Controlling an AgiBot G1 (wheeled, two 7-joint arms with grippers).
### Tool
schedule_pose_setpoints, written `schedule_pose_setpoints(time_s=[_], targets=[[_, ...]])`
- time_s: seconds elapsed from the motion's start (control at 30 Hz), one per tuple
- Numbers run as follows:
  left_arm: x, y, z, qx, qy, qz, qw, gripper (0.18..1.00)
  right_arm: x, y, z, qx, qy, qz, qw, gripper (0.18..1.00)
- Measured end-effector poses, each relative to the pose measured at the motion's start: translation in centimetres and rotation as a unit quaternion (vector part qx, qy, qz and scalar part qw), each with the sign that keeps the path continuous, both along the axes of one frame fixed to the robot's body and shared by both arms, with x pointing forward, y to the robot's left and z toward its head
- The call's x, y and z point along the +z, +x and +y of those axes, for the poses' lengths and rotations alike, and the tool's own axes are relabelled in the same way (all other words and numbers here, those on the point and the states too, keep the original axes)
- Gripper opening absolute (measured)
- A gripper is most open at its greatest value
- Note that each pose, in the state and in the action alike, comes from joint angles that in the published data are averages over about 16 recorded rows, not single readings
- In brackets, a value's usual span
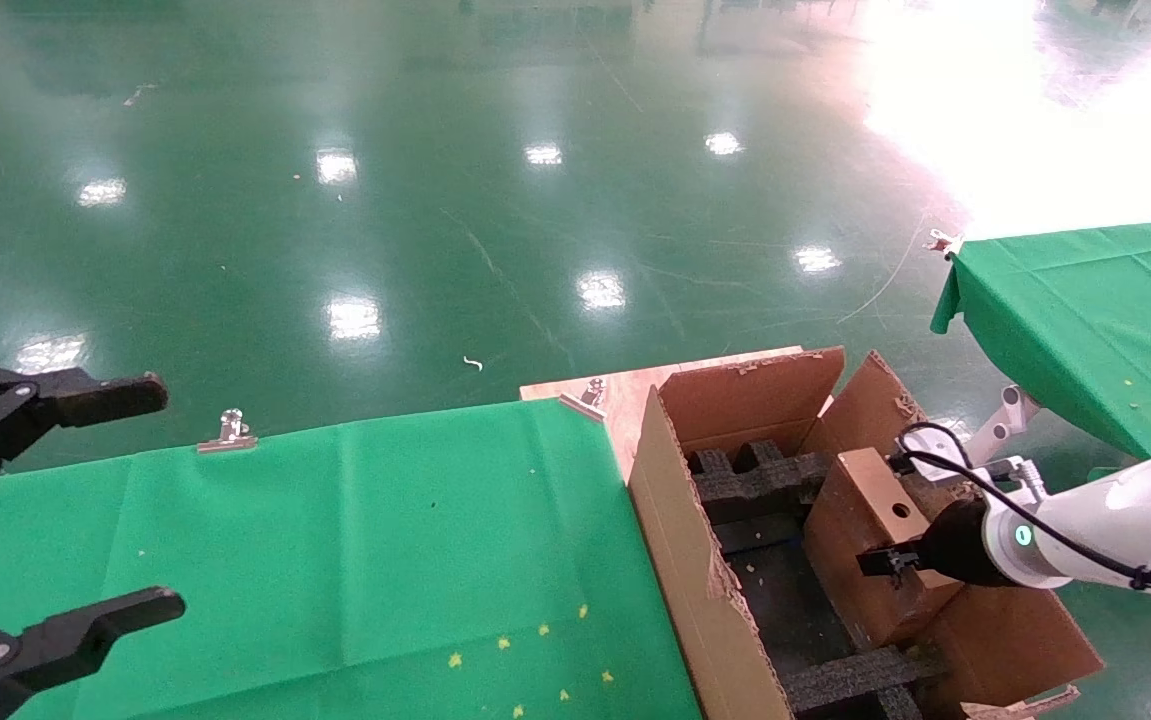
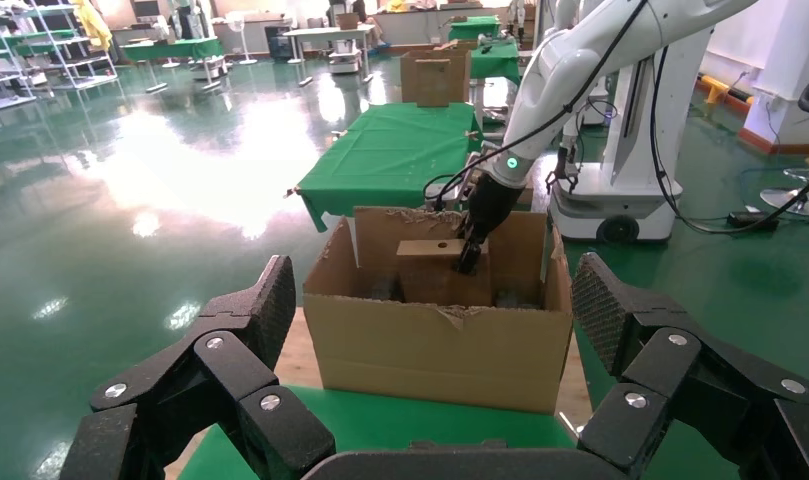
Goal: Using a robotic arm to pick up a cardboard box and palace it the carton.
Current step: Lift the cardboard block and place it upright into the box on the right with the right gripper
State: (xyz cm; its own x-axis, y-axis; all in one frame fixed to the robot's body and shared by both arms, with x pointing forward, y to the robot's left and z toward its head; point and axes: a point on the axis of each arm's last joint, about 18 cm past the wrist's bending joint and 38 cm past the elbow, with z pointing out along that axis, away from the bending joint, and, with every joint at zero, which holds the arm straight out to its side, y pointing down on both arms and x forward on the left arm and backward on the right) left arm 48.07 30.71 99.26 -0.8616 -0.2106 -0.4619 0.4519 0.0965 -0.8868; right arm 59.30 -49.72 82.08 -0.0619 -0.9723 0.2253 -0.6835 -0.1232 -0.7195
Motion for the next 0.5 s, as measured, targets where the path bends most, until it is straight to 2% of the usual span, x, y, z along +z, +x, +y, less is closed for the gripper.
schedule_pose_setpoints(time_s=[0.5], targets=[[0.0,0.0,0.0,0.000,0.000,0.000,1.0000,1.001,-2.5,1.3,0.0,-0.001,0.010,0.018,1.000,0.345]])
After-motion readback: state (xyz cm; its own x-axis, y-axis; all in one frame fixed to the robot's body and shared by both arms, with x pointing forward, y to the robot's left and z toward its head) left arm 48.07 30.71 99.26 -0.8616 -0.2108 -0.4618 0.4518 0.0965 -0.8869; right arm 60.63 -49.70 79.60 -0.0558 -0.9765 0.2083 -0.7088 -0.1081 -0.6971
